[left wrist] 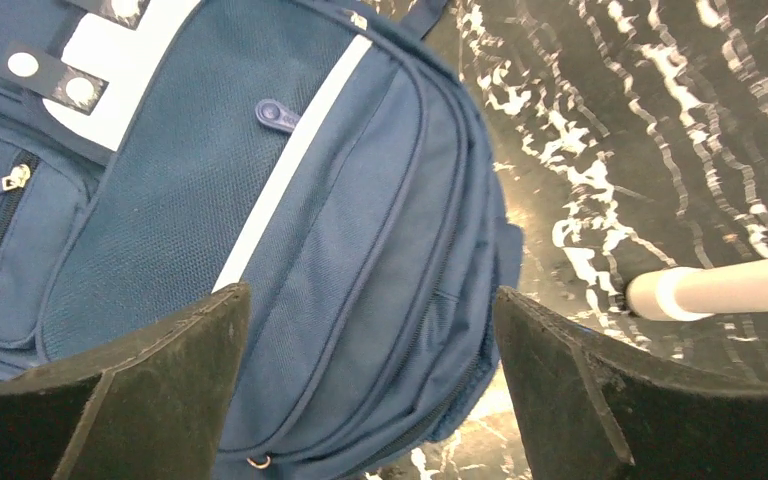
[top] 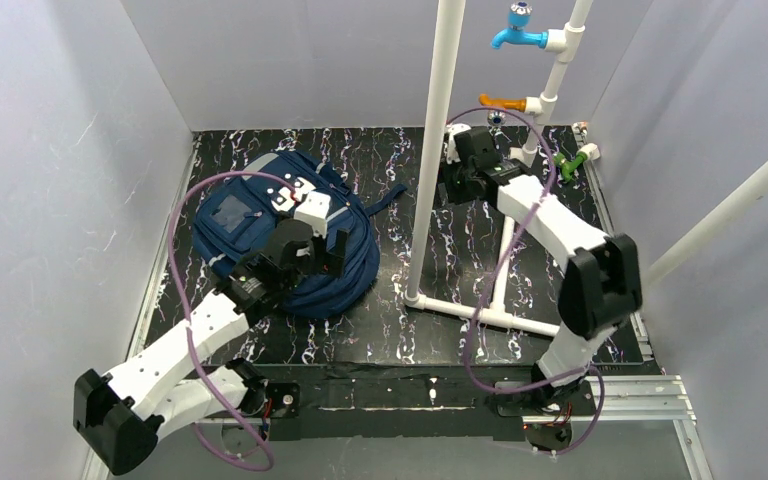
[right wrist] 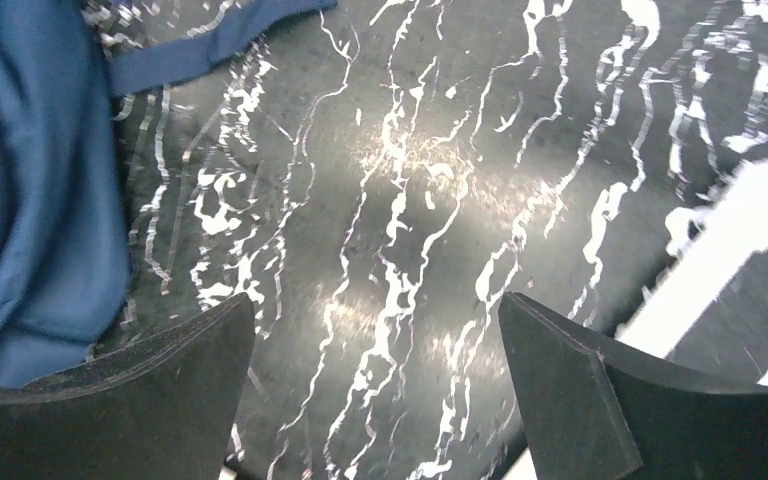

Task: Pack the student bag
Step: Reset both arms

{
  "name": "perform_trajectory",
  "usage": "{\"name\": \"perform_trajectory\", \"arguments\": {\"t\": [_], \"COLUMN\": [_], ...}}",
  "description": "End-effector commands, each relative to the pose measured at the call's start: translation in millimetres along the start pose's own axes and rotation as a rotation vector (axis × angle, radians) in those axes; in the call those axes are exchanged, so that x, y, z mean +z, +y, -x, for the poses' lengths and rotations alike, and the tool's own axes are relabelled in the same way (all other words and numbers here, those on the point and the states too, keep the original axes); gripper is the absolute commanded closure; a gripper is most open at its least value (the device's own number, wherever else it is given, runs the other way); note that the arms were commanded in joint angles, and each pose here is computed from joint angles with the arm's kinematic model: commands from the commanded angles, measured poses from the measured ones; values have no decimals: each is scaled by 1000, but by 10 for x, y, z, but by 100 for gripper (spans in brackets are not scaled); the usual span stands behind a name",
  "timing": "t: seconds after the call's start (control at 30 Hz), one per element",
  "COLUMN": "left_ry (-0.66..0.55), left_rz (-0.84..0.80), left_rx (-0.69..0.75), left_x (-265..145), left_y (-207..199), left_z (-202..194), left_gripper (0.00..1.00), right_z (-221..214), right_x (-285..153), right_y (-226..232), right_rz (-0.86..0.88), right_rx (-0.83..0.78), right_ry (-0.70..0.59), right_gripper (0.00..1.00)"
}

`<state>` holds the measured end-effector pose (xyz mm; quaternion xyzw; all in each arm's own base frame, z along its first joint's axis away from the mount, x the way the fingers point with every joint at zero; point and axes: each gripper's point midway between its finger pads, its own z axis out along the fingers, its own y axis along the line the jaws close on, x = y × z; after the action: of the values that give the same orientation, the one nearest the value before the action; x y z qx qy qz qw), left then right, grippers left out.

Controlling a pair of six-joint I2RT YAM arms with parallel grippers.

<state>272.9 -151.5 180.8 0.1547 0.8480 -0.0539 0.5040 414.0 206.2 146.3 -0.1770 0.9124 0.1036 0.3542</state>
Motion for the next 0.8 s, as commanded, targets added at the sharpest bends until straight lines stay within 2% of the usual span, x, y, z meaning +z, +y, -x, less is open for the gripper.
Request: {"name": "perform_trajectory", "arguments": {"t": [0.0, 0.13, 0.2, 0.43, 0.6, 0.77], "left_ry": [-43, -89, -158, -372, -441, -516], "left_rz": [-12, 49, 28, -88, -157, -156], "left_rx": [-119, -170, -200, -289, -319, -343], "left_x": [-398, -853, -1094, -1783, -2139, -2361], "left_y": [58, 284, 329, 365, 351, 440], "left_z": [394, 768, 972, 1571, 1876, 2035], "left_gripper": [9, 4, 2, 2, 2, 2], "right_z": [60, 159, 251, 624, 807, 821], "right_x": [-804, -1548, -1988, -3054, -3688, -4028], "right_y": [-155, -122, -178, -291, -363, -414], "right_rz": [-152, -122, -143, -176, -204, -224], "right_rx": [120, 132, 136, 156, 168, 189], "right_ry": [-63, -194, -305, -657, -840, -909], "right_gripper": [2, 2, 2, 2, 2, 2]}}
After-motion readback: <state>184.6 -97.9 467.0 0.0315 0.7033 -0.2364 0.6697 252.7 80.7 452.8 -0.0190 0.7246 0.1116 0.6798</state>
